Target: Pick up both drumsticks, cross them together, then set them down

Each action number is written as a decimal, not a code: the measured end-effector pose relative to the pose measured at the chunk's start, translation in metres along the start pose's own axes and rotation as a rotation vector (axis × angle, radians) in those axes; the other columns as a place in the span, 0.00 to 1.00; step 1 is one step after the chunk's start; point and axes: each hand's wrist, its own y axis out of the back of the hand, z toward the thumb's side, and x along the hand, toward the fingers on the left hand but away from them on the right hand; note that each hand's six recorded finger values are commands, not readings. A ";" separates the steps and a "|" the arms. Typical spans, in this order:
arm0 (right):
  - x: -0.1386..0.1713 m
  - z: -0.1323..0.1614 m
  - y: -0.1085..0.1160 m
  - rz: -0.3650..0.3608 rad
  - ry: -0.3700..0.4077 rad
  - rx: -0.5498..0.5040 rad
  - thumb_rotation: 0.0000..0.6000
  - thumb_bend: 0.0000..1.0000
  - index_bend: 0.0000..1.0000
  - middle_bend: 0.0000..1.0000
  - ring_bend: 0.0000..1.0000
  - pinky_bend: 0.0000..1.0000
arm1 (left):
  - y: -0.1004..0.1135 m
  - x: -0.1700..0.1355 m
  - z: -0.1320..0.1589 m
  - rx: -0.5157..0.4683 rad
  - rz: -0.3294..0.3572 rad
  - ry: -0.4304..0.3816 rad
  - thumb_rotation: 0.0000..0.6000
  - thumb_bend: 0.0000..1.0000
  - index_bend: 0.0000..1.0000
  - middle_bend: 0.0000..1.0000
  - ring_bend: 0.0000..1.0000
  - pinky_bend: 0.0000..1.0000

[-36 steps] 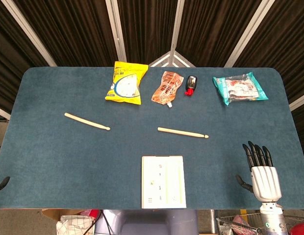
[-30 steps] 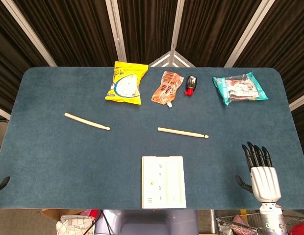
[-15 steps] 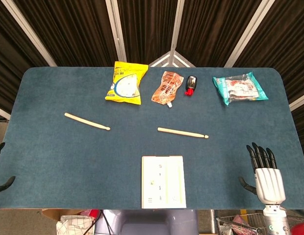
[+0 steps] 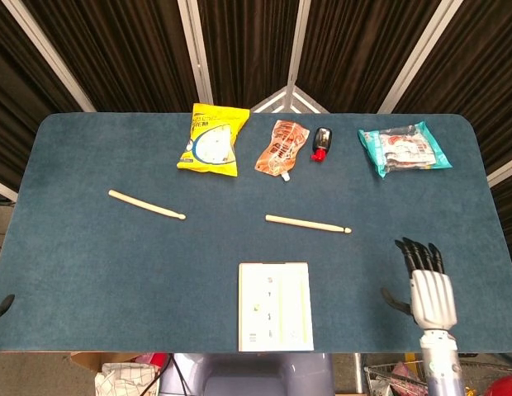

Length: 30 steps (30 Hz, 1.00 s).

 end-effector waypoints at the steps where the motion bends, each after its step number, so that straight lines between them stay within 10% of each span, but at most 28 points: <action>1: -0.006 0.004 -0.002 0.016 0.004 -0.004 1.00 0.23 0.17 0.15 0.13 0.00 | 0.001 0.001 -0.001 0.000 0.003 0.004 1.00 0.31 0.00 0.00 0.00 0.00; 18: -0.134 0.121 -0.048 0.130 0.026 0.138 1.00 0.23 0.17 0.26 0.16 0.00 | -0.019 0.012 0.010 0.070 -0.053 -0.020 1.00 0.31 0.00 0.00 0.00 0.00; 30: -0.158 0.141 -0.100 0.158 -0.009 0.285 1.00 0.32 0.36 0.32 0.19 0.00 | -0.023 0.016 0.008 0.082 -0.064 -0.003 1.00 0.31 0.00 0.00 0.00 0.00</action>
